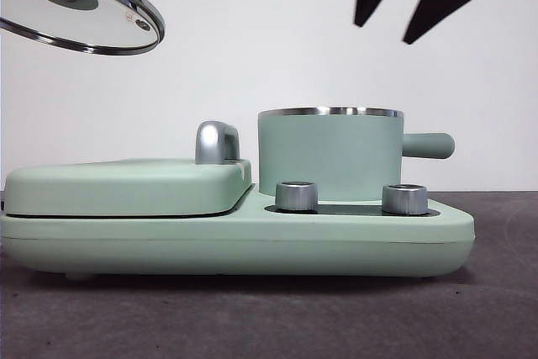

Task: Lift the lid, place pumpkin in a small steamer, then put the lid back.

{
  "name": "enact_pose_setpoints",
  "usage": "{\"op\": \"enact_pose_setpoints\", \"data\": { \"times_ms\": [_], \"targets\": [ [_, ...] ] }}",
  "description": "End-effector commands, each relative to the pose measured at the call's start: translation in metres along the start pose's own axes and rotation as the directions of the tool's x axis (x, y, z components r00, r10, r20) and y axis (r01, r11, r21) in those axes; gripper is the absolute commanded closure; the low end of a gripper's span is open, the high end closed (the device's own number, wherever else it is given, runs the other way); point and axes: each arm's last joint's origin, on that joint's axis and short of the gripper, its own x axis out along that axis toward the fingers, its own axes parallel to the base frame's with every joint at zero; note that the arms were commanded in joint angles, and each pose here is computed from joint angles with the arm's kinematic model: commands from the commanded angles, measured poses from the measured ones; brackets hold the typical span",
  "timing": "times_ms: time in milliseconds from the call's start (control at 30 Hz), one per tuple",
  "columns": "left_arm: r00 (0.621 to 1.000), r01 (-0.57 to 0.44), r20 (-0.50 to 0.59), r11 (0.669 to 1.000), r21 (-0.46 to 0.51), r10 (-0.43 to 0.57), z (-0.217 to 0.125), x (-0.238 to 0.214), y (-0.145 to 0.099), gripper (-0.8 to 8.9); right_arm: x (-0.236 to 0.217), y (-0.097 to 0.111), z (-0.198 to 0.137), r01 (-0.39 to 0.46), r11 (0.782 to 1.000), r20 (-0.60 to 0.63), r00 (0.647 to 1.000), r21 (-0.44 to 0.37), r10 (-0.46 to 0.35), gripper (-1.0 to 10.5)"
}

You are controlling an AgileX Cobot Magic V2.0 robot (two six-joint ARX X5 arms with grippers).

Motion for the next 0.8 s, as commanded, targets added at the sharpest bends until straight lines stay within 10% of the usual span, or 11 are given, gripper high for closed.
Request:
{"op": "enact_pose_setpoints", "data": {
  "times_ms": [33, 800],
  "targets": [
    [0.998, 0.009, 0.064, 1.0, 0.008, -0.01, 0.009, -0.003, -0.001, 8.03, -0.005, 0.003, -0.02, -0.002, 1.0, 0.011, 1.0, 0.029, 0.002, 5.6],
    [0.949, 0.231, 0.197, 0.968, 0.095, -0.246, 0.027, 0.082, -0.041, 8.03, -0.042, 0.013, -0.129, 0.056, 0.996, 0.12, 0.991, 0.062, -0.063, 5.6]
  ]
}}
